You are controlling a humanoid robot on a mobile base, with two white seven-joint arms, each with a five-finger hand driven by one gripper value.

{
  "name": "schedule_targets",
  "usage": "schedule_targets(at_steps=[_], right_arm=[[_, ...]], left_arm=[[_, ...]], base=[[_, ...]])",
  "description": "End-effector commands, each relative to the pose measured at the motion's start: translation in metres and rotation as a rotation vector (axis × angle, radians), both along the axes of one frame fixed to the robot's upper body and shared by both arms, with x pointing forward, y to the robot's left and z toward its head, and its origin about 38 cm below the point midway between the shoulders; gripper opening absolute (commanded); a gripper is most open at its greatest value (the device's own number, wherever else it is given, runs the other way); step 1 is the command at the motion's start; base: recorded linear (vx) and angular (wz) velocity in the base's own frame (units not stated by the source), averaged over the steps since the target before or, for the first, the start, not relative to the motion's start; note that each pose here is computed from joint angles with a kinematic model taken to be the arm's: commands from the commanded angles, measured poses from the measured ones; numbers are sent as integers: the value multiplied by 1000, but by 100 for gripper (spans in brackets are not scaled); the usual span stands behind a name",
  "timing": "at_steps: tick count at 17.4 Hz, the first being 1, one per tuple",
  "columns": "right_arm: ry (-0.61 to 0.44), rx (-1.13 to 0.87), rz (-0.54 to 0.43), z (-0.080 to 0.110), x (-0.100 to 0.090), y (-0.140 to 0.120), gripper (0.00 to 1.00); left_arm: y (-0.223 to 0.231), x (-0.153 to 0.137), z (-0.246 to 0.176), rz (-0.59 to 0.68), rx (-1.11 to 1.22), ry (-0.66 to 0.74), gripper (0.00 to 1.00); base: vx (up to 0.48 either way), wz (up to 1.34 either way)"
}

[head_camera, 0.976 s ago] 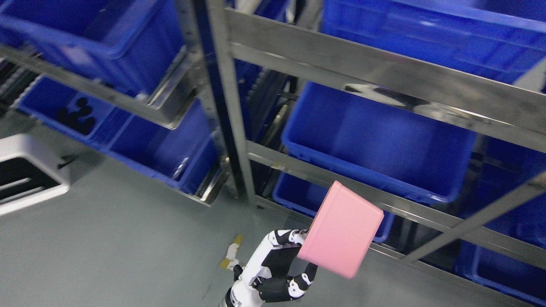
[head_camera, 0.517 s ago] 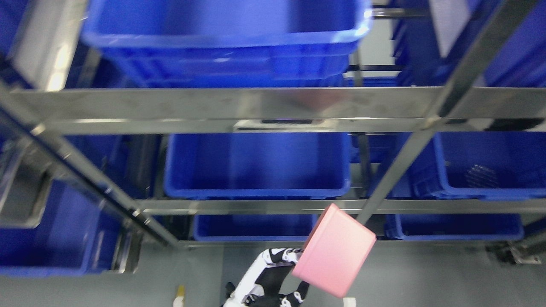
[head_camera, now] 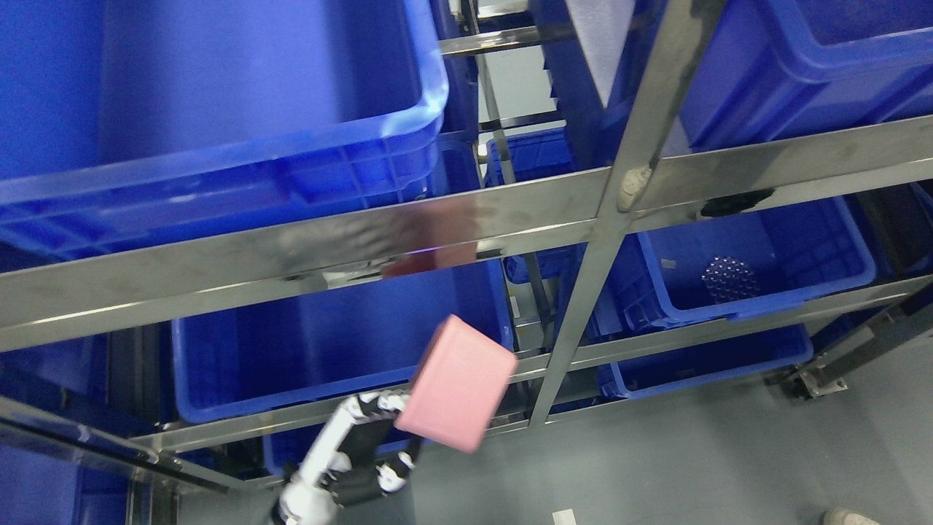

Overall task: Place storage box into left shelf container
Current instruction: 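Lower the pink box into the blue bin on the rack's lower shelf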

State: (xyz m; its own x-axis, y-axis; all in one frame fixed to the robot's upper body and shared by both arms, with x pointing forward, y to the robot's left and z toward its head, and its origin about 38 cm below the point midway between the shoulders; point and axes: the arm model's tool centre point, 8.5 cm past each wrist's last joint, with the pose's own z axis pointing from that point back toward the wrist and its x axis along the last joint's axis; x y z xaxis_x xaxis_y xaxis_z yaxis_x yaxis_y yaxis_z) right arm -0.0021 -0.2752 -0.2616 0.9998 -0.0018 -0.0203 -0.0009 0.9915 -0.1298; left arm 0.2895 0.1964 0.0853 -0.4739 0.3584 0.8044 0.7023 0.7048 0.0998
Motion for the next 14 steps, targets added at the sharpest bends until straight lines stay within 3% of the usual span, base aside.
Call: schedule_targets(at_steps=[1, 5, 9, 14], right_arm=[[-7, -18, -2, 1, 0, -11, 100], [-7, -18, -2, 1, 0, -11, 100], [-7, -18, -2, 1, 0, -11, 100], [-7, -18, -2, 1, 0, -11, 100]], left_arm=[[147, 48, 41, 329, 130, 4, 2], [161, 104, 44, 375, 279, 34, 3], [124, 152, 40, 331, 506, 40, 3], [63, 163, -10, 194, 758, 27, 4]], base=[[51, -203], [32, -114], [-3, 13], [-5, 14]])
